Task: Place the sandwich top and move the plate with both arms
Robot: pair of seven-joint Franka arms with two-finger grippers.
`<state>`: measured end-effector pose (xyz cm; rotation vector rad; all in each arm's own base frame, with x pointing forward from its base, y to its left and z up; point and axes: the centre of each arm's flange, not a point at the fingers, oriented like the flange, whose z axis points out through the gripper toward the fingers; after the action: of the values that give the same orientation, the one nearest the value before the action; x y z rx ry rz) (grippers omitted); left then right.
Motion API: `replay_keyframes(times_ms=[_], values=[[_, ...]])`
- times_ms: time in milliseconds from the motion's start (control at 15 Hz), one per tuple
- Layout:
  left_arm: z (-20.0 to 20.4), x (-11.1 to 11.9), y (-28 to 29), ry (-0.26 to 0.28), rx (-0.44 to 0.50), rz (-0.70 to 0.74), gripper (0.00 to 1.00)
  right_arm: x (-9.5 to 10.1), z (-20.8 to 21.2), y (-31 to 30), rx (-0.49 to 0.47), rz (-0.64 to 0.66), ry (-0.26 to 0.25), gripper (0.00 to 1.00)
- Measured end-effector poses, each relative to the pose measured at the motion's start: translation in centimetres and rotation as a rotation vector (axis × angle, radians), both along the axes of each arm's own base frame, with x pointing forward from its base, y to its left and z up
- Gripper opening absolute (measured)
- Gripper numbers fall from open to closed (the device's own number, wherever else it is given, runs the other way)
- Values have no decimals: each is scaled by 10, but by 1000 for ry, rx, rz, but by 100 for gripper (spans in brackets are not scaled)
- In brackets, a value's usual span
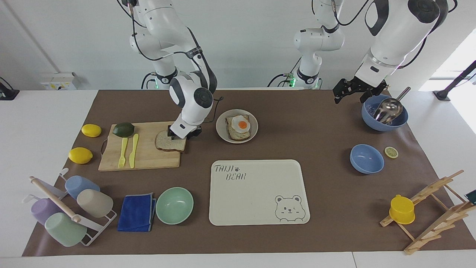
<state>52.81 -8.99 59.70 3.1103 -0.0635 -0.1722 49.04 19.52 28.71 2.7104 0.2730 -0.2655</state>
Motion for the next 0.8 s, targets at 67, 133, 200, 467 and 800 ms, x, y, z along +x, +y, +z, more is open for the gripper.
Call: replay_keyframes(times_ms=[67,133,200,467,800], values=[[0,0,0,0,0,0,100,0,3,2,1,3,-3,52],[0,0,0,0,0,0,100,0,6,4,3,6,-7,44],[0,0,0,0,0,0,100,-1,8,6,2,11,-8,32],[0,0,0,0,0,0,100,-3,29,27,-41,38,9,14],[0,0,0,0,0,0,100,-32,94,135,-31,192,-33,11]])
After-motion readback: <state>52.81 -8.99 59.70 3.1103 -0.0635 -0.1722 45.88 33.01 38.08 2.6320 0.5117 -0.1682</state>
